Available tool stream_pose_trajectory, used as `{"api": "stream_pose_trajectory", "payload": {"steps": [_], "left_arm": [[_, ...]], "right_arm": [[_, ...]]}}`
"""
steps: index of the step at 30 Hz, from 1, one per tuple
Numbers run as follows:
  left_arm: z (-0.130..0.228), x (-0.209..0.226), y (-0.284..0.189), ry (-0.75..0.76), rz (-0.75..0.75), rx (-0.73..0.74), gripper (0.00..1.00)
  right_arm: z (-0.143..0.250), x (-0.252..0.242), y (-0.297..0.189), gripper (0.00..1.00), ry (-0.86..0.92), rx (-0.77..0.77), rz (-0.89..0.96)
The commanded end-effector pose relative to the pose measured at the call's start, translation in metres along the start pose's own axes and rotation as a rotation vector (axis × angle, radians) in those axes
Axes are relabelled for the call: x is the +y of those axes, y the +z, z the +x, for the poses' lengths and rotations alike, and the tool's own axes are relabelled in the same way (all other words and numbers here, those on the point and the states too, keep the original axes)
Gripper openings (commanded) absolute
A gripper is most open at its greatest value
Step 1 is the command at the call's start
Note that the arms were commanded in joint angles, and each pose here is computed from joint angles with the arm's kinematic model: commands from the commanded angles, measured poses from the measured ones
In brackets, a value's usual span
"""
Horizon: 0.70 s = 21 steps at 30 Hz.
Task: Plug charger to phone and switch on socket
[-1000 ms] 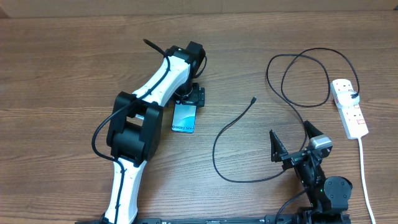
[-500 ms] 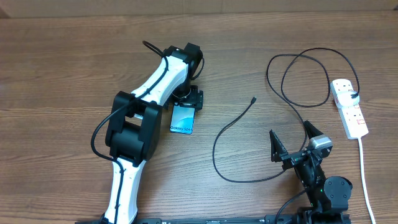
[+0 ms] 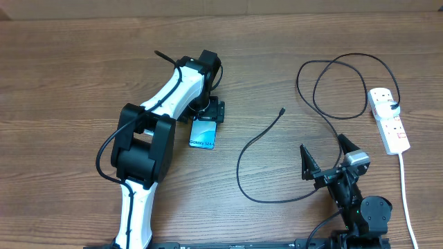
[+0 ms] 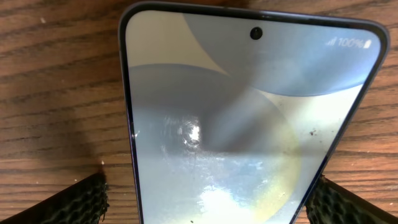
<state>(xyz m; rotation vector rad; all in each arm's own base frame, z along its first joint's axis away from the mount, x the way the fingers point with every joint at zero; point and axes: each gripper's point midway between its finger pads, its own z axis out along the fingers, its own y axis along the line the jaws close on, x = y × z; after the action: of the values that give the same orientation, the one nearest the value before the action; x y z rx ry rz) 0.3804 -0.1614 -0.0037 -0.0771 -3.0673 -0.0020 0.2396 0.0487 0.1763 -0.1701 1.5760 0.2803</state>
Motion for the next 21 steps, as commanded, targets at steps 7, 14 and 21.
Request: {"api": "stream_pose_trajectory", "payload": {"steps": [7, 14, 21], "left_arm": [[0.024, 0.009, 0.055, 0.037, -0.072, 0.119, 0.96], [0.012, 0.008, 0.056, 0.068, -0.062, 0.073, 0.95], [0.002, 0.006, 0.05, 0.064, -0.04, 0.045, 0.86]], "right_arm": [[0.001, 0.001, 0.0, 1.0, -0.006, -0.006, -0.006], [0.001, 0.001, 0.0, 1.0, -0.006, -0.006, -0.006], [0.001, 0.001, 0.0, 1.0, -0.006, -0.006, -0.006]]}}
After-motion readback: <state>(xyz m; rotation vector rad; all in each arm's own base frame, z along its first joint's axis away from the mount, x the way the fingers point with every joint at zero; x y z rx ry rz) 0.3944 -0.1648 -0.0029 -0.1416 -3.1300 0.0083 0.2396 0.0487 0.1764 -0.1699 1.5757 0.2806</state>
